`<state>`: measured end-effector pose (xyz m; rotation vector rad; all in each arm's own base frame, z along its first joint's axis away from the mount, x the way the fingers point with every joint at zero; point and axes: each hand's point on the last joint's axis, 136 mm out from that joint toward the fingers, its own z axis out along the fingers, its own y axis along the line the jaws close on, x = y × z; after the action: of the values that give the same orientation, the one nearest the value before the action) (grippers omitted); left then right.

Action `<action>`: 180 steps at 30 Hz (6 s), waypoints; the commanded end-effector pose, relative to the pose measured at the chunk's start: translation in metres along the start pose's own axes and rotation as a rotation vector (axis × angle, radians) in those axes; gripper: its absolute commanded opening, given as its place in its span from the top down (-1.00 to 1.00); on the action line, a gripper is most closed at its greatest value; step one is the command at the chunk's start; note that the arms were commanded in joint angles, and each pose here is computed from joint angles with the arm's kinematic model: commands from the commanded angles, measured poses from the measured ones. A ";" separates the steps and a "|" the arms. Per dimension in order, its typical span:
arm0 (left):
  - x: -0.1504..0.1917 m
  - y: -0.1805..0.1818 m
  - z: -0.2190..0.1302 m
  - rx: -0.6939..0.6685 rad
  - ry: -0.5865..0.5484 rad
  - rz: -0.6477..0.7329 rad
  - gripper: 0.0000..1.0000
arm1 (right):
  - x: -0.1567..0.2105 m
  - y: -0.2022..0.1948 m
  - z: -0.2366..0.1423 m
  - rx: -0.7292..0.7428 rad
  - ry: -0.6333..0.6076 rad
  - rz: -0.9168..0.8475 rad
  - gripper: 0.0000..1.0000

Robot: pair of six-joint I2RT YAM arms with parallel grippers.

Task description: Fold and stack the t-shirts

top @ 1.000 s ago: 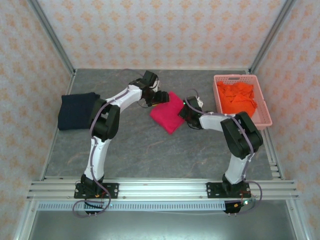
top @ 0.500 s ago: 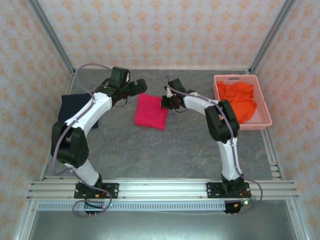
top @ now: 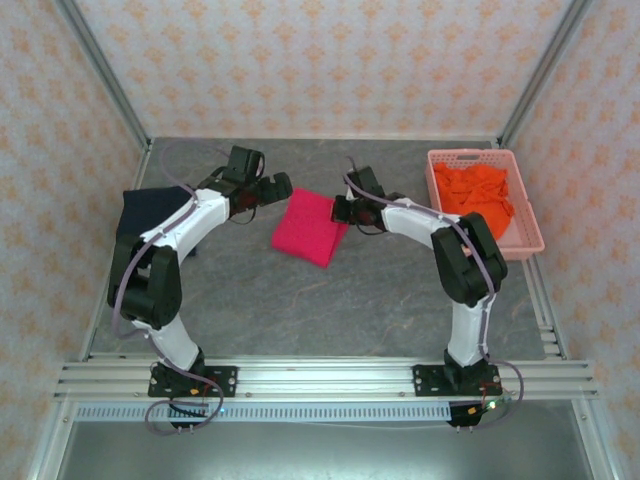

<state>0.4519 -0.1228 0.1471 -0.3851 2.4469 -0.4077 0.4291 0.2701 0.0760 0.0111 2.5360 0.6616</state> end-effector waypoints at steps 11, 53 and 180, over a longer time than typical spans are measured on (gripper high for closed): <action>-0.001 0.010 -0.002 -0.032 -0.006 -0.020 -1.00 | 0.010 -0.017 0.056 0.062 0.097 0.086 0.88; 0.087 0.147 -0.108 -0.252 -0.182 -0.368 -1.00 | 0.036 0.107 0.083 -0.257 0.129 0.125 -0.18; -0.086 0.210 -0.121 -0.618 0.105 0.289 1.00 | 0.062 0.209 -0.076 -0.614 -0.151 -0.441 -0.66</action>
<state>0.4066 0.1097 0.1924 -0.2394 2.6721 0.4355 0.3126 0.4218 0.1878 -0.6541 2.0430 1.1278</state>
